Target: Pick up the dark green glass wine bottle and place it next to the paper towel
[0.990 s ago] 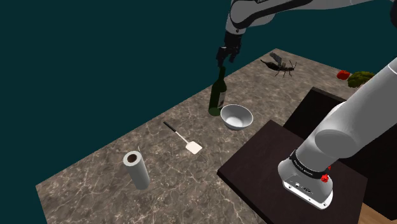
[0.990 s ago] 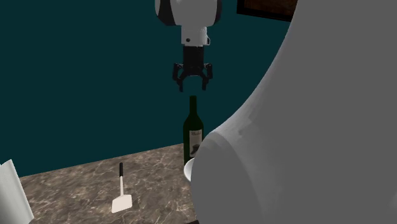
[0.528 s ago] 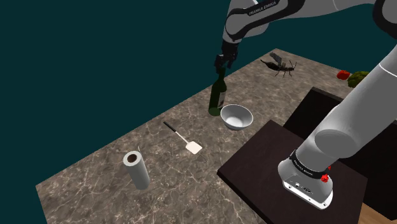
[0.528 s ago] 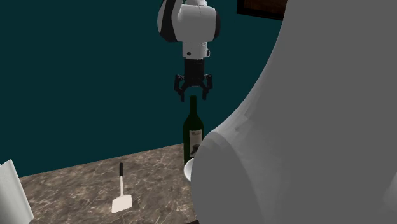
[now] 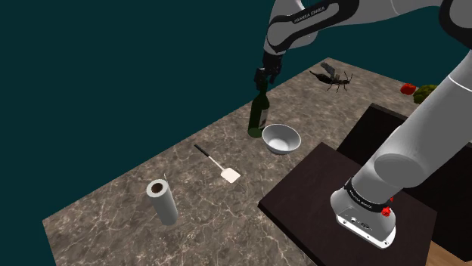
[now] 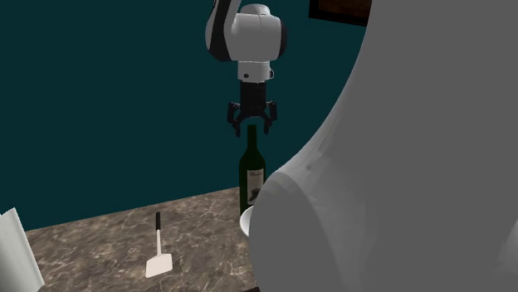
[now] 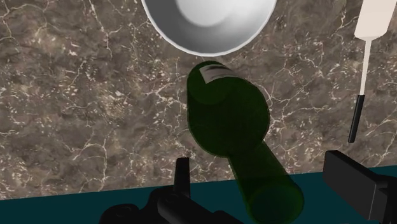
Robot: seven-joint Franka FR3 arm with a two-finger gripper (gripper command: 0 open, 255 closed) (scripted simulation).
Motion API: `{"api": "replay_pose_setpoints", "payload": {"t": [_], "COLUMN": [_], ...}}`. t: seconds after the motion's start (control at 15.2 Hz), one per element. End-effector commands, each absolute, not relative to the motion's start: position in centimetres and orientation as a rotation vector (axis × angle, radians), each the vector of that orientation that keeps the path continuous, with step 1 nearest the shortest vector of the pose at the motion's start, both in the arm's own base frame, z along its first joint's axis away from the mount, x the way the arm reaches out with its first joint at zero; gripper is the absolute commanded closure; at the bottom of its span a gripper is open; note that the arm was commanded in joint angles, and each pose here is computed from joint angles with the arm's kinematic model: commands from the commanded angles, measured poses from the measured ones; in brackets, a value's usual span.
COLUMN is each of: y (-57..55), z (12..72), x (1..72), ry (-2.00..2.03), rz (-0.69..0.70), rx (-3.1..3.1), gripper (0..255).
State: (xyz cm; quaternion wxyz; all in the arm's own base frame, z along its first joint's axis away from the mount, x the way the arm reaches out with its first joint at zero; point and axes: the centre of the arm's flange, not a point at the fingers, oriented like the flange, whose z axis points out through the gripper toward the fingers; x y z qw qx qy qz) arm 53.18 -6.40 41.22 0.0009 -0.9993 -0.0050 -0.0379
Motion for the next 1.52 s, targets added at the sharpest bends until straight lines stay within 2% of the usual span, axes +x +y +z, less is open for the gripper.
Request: {"api": "replay_pose_setpoints", "payload": {"t": [0.0, 0.07, 0.66, 1.45], "y": [-6.4, -6.4, -6.4, -6.4], "z": [41.2, 41.2, 41.2, 47.5], "x": [53.2, 53.2, 53.2, 53.2], "ry": [-0.016, -0.016, -0.016, -0.016], "rz": [-0.119, -0.119, -0.119, -0.119], "rx": [-3.138, -3.138, -3.138, -3.138], "gripper": [0, 255, 255, 255]}}
